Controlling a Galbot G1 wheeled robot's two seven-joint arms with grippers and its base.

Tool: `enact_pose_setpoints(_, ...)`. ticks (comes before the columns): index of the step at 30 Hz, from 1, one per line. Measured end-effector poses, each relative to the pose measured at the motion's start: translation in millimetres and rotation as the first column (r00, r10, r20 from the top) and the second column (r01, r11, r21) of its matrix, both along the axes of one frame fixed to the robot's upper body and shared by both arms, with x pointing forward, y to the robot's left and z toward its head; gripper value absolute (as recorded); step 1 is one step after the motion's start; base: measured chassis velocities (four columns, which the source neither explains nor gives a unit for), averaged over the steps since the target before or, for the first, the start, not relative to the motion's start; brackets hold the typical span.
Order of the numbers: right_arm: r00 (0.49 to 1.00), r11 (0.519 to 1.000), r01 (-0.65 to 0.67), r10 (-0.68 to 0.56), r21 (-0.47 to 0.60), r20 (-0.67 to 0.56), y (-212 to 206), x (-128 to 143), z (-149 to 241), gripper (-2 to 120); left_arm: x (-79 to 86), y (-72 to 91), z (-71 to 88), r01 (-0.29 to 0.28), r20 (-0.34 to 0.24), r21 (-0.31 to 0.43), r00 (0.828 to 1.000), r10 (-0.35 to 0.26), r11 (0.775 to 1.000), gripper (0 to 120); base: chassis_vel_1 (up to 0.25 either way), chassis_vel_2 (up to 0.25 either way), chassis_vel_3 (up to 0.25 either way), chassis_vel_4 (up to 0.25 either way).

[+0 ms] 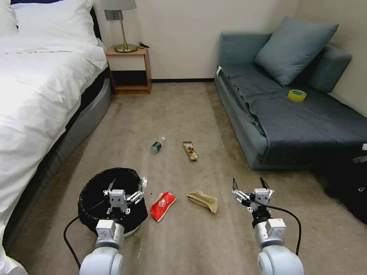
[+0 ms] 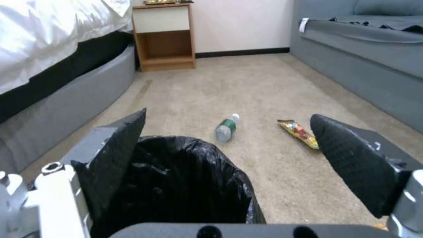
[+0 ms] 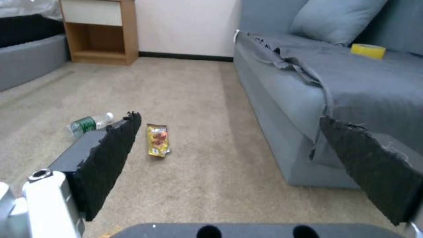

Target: Pick up the trash bin, then pick up the garbage on the floor and place it into the trash bin.

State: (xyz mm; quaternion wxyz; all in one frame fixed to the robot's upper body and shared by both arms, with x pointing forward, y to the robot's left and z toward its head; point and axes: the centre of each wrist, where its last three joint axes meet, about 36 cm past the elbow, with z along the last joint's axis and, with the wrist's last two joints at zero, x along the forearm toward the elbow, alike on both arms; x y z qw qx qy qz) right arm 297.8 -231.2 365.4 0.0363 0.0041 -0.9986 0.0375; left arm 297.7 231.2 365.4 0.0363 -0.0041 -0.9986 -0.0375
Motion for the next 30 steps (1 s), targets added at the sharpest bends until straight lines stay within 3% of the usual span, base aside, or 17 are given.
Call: enact_pose_setpoints(30,1.0,1.0,0.0,0.0,0.0,0.0,0.0,0.0,0.0,100,0.0,0.0,0.0,0.0,0.0,0.0,1.0,0.0,1.0,100,0.0,0.0,0.0,0.0)
